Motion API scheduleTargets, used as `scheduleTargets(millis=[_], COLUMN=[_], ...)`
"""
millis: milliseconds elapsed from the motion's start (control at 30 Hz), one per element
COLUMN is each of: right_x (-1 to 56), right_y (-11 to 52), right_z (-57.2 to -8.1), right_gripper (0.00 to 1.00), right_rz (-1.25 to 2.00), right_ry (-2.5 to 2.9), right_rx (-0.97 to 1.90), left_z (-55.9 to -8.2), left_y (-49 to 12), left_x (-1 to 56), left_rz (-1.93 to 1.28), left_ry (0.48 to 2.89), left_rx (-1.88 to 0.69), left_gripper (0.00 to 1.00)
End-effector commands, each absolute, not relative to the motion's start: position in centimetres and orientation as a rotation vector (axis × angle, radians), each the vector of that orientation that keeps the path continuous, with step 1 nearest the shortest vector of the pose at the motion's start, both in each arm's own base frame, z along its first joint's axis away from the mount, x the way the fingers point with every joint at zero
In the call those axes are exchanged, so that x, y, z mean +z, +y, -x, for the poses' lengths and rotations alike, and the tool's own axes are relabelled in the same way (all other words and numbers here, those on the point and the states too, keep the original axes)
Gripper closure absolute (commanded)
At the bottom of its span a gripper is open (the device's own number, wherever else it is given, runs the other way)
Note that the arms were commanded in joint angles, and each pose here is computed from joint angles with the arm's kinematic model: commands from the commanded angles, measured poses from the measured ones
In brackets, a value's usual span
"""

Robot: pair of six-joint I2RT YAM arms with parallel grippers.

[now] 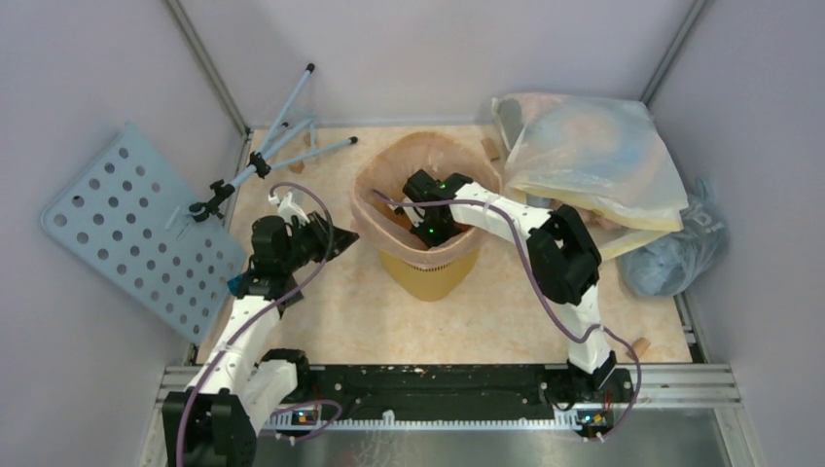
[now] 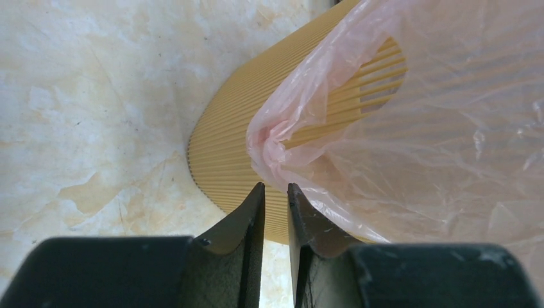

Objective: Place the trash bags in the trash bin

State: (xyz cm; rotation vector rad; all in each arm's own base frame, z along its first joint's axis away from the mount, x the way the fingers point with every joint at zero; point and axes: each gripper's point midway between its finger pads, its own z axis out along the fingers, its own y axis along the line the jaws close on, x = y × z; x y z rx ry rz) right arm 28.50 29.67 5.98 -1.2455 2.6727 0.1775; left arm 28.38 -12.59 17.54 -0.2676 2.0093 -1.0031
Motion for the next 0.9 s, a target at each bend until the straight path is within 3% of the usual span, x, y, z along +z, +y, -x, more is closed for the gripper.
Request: scheduleTargets(millis=[0,267,867], right_x=[5.7,4.9,10.9], right_y=[29.3,29.3,29.4], right_z=[-28.6,-28.3,-28.7], right_gripper=[1.0,1.0,1.0], right_rz=[1.279,1.291,1.191], right_ry=[2.699,2.723,2.612], right_rx=[0.154,0.151,0.196], left_z=[-29.1,-28.9,-29.3], left_y=[-12.0,-11.7,-11.4], left_x=[19.9,20.0,21.3], left_rz=[0.246,0.245,0.246], left_ry=[1.945,1.952,1.939], left_rx=[-0.964,-0.938,-0.913], left_gripper=[0.75,0.75,0.75])
